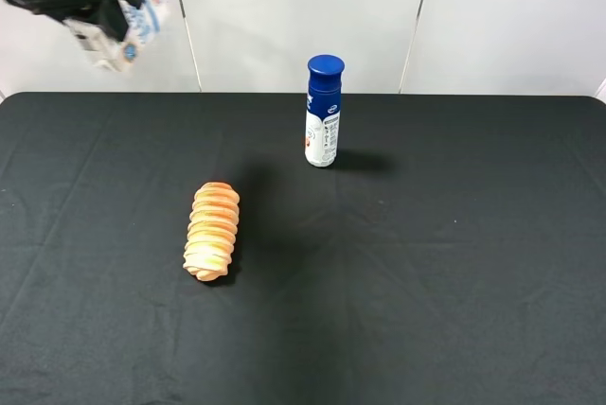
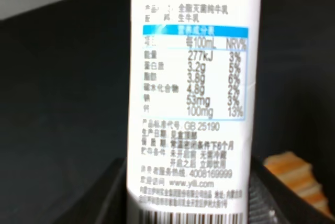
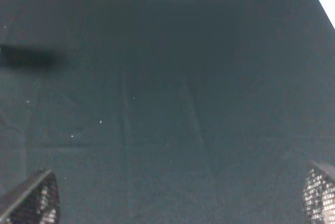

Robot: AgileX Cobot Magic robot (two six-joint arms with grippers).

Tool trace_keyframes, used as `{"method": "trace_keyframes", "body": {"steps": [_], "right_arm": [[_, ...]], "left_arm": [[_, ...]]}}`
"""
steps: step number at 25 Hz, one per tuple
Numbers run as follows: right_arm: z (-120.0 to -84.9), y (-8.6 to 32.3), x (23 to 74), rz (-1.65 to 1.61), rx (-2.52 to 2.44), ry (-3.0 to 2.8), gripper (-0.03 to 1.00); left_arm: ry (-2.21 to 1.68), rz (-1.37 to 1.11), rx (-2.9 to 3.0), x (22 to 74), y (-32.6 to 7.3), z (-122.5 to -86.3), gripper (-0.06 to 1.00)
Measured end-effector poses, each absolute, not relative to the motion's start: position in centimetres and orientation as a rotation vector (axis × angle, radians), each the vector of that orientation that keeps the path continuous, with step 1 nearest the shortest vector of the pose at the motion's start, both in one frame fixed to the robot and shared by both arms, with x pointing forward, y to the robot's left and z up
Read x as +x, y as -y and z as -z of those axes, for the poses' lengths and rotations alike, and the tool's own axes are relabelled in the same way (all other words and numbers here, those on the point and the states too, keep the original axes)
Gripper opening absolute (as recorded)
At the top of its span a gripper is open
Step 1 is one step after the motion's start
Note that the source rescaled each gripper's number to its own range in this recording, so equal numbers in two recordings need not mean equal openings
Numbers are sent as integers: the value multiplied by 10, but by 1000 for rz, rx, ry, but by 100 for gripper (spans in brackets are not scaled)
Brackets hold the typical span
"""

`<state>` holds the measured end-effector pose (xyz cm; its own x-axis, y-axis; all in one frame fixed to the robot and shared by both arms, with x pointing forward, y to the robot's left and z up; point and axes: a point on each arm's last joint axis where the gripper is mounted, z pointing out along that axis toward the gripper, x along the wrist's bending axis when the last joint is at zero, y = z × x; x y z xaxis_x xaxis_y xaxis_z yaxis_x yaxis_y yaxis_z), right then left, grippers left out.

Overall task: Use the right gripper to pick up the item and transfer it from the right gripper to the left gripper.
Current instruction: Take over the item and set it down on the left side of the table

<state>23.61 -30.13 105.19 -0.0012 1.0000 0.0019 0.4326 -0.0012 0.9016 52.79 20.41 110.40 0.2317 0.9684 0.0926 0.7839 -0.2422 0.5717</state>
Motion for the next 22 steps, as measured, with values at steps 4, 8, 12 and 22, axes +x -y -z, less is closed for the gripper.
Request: {"method": "trace_keyframes", "body": {"steps": [4,8,12,22], "right_arm": [[-1052,301,236,-966,1531,-1531,100],[-1052,301,236,-966,1531,-1531,100],[-1052,301,236,-966,1531,-1531,100],[-1052,301,236,-966,1531,-1531,100]], "left_arm": [[-1744,-566,2044,531,-229,-1087,2],[-1843,-506,2006,529,-247,-1063,2],[-1926,-456,1988,523,-264,-1038,2],[-2003,-387,2048,500,-279,-991,2]]}}
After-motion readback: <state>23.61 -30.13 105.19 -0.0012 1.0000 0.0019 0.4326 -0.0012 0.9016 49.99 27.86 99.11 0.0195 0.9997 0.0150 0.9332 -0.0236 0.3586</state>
